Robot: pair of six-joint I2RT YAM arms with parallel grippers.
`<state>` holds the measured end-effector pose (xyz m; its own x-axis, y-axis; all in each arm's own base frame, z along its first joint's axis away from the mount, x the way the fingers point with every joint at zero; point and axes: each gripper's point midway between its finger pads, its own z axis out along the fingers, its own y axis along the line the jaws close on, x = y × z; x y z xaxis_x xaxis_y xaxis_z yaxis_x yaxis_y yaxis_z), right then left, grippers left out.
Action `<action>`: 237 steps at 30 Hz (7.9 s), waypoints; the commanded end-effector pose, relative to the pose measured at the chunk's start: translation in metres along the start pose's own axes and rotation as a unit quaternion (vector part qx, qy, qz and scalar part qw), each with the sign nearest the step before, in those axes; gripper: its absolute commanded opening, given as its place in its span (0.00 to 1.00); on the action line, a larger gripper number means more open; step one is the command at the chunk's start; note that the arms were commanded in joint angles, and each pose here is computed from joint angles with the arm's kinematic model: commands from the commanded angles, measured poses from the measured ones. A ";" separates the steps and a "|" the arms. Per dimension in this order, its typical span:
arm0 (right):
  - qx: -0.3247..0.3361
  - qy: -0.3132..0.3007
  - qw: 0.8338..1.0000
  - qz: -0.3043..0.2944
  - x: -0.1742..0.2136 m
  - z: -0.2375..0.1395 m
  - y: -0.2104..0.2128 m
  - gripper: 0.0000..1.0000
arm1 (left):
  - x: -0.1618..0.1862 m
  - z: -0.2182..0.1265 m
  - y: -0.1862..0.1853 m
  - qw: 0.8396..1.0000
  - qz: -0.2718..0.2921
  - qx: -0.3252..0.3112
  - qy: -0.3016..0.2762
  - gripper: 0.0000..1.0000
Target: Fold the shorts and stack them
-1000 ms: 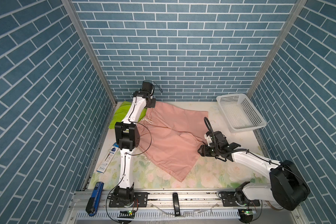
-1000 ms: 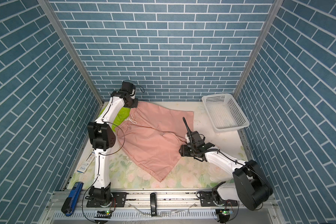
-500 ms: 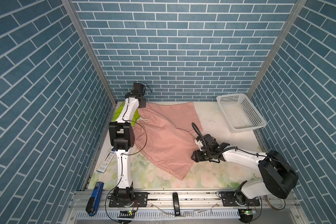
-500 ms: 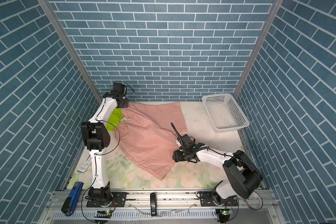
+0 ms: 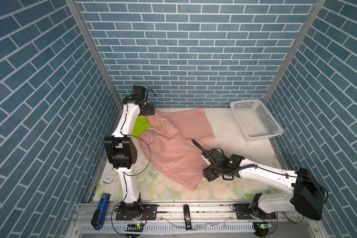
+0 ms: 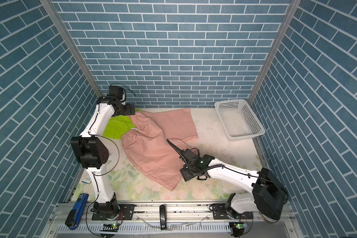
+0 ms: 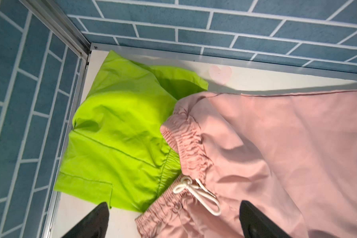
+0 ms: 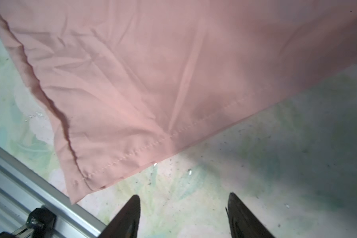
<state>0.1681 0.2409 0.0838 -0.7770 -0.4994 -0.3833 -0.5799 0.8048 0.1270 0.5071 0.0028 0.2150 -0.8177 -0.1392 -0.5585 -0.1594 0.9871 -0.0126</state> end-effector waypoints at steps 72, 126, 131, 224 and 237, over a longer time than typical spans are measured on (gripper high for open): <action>0.102 -0.163 0.966 -0.172 0.003 -0.069 0.020 0.00 | 0.203 -0.033 0.039 0.961 -0.240 0.119 0.064 0.00; 0.166 -0.239 0.949 -0.120 -0.073 -0.126 -0.050 0.00 | 0.393 -0.059 -0.017 0.943 -0.281 0.106 0.143 0.71; 0.165 -0.230 0.952 -0.119 -0.077 -0.123 -0.052 0.00 | 0.402 -0.049 -0.016 0.940 -0.293 0.122 0.125 0.70; 0.023 -0.182 0.983 0.030 -0.281 -0.016 -0.202 0.72 | 0.153 -0.012 0.053 0.960 -0.250 0.112 0.064 1.00; -0.068 -0.120 0.976 0.171 -0.194 0.041 -0.224 0.80 | 0.220 -0.025 0.032 0.944 -0.272 0.160 0.096 1.00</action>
<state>0.4527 0.1519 0.0907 -0.8571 -0.1495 -0.4930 -0.3330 0.8910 0.3087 0.3141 0.0073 0.1082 -0.7521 -0.6117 -0.2453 -0.4466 0.7467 -0.4928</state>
